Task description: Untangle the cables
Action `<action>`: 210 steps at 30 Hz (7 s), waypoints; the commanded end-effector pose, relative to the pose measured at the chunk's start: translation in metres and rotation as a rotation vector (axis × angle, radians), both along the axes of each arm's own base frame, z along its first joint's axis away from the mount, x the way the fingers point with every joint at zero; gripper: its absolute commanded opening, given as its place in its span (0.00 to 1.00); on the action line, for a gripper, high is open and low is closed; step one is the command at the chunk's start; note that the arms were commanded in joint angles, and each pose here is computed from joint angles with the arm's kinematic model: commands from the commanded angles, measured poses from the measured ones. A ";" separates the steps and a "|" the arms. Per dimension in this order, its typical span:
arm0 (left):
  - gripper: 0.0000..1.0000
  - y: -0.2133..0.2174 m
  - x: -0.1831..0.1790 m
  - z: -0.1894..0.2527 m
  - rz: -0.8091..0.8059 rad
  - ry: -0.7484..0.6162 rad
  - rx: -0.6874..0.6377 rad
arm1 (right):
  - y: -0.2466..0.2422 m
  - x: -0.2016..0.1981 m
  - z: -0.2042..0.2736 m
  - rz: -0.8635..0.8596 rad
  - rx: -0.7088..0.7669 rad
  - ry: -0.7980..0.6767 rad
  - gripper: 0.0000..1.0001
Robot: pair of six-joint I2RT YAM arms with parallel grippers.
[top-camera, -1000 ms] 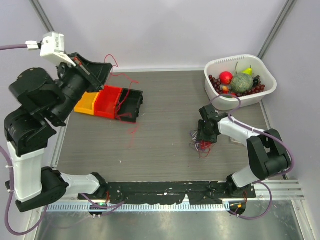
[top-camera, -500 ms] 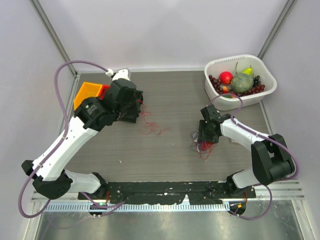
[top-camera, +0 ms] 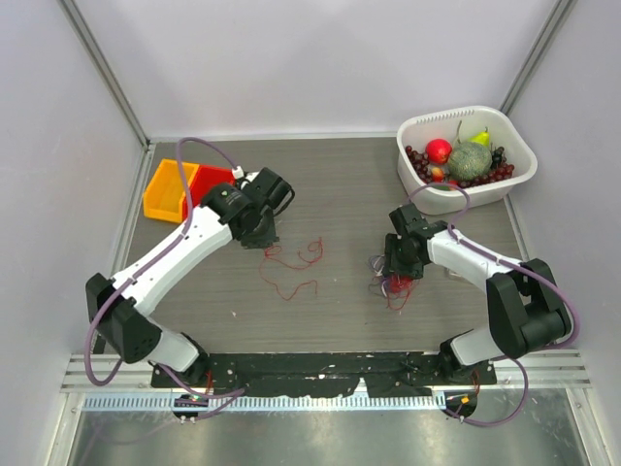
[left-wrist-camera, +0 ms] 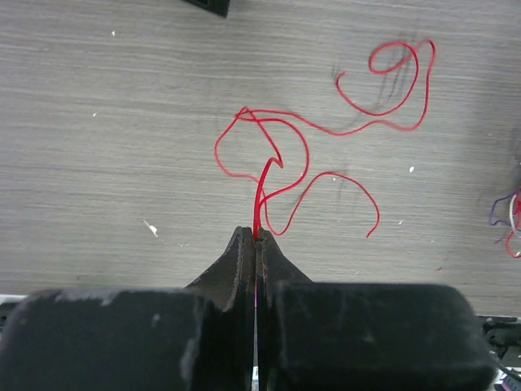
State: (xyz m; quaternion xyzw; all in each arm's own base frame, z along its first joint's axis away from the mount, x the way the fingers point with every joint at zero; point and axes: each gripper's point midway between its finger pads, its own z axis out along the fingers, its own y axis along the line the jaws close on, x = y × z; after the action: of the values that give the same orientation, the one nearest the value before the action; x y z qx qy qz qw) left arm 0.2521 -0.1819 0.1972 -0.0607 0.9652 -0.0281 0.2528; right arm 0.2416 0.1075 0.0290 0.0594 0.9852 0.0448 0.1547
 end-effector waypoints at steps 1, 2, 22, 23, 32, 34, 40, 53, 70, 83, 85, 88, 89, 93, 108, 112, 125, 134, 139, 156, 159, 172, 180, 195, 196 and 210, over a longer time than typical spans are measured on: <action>0.00 0.023 -0.005 0.016 0.060 -0.043 0.049 | 0.005 -0.001 0.002 0.013 0.029 -0.001 0.54; 0.00 0.031 -0.004 0.023 0.092 -0.070 0.067 | 0.005 -0.001 0.003 0.012 0.031 -0.003 0.54; 0.00 -0.026 0.064 -0.026 -0.082 0.047 0.000 | 0.011 -0.008 0.013 0.034 0.071 -0.012 0.54; 0.00 -0.034 0.066 -0.038 -0.115 0.090 -0.006 | 0.011 -0.007 0.013 0.033 0.071 -0.015 0.54; 0.37 -0.059 0.028 -0.085 -0.226 0.217 -0.142 | 0.015 -0.005 0.021 0.036 0.095 -0.063 0.54; 0.51 -0.053 0.023 -0.080 -0.225 0.175 -0.146 | 0.014 -0.004 0.023 0.034 0.099 -0.083 0.55; 0.77 -0.040 0.014 -0.070 -0.281 0.144 -0.119 | 0.015 -0.006 0.021 0.029 0.105 -0.078 0.55; 0.88 -0.056 0.036 -0.066 -0.886 0.001 0.153 | 0.021 -0.008 0.020 0.050 0.141 -0.070 0.55; 0.87 -0.040 0.061 -0.143 -1.036 0.042 0.540 | 0.027 -0.009 0.031 0.081 0.169 -0.077 0.55; 0.58 -0.061 0.061 -0.178 -0.985 0.221 0.324 | 0.029 -0.012 0.038 0.072 0.195 -0.087 0.55; 0.39 -0.064 0.051 -0.182 -0.979 0.279 0.258 | 0.028 -0.013 0.036 0.068 0.192 -0.086 0.55; 0.23 -0.064 0.032 -0.185 -0.968 0.345 0.188 | 0.030 -0.015 0.035 0.065 0.203 -0.074 0.55; 0.19 -0.063 0.027 -0.186 -0.962 0.351 0.174 | 0.030 -0.015 0.035 0.065 0.206 -0.071 0.55; 0.04 -0.064 0.014 -0.173 -0.916 0.316 0.129 | 0.031 -0.014 0.037 0.071 0.210 -0.082 0.55; 0.00 -0.033 0.028 -0.033 -0.472 -0.084 0.051 | 0.034 -0.014 0.033 0.088 0.215 -0.063 0.55; 0.00 0.006 0.067 0.007 -0.257 -0.176 0.128 | 0.035 -0.015 0.034 0.087 0.219 -0.061 0.55; 0.00 0.046 0.137 0.116 0.010 -0.424 0.091 | 0.032 -0.011 0.038 0.081 0.202 -0.069 0.55; 0.00 0.066 0.149 0.224 0.106 -0.748 0.047 | 0.031 -0.014 0.040 0.075 0.209 -0.078 0.55; 0.00 0.078 0.167 0.249 0.141 -0.811 0.096 | 0.032 -0.014 0.034 0.078 0.204 -0.055 0.55; 0.00 0.104 0.229 0.217 0.175 -0.823 0.318 | 0.031 -0.015 0.038 0.085 0.196 -0.054 0.55; 0.00 0.104 0.240 0.186 0.190 -0.756 0.297 | 0.030 -0.014 0.039 0.084 0.194 -0.052 0.55; 0.00 0.061 0.262 0.122 0.174 -0.621 0.040 | 0.030 -0.015 0.037 0.077 0.189 -0.045 0.55; 0.00 0.047 0.283 0.085 0.165 -0.529 -0.101 | 0.030 -0.016 0.036 0.072 0.187 -0.036 0.55; 0.00 -0.012 0.310 0.074 0.100 -0.485 -0.413 | 0.030 -0.017 0.032 0.073 0.184 -0.024 0.55; 0.00 -0.016 0.310 0.071 0.109 -0.477 -0.433 | 0.030 -0.017 0.032 0.075 0.184 -0.022 0.55; 0.00 0.080 0.293 0.042 0.284 -0.450 -0.374 | 0.031 -0.018 0.030 0.067 0.196 -0.017 0.55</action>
State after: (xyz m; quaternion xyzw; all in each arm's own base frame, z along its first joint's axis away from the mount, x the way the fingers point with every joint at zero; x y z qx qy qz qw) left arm 0.5407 -0.1562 0.1974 -0.1835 0.8839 -0.1773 0.3919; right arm 0.2150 0.1328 0.0480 0.0431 0.9810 0.1336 0.1340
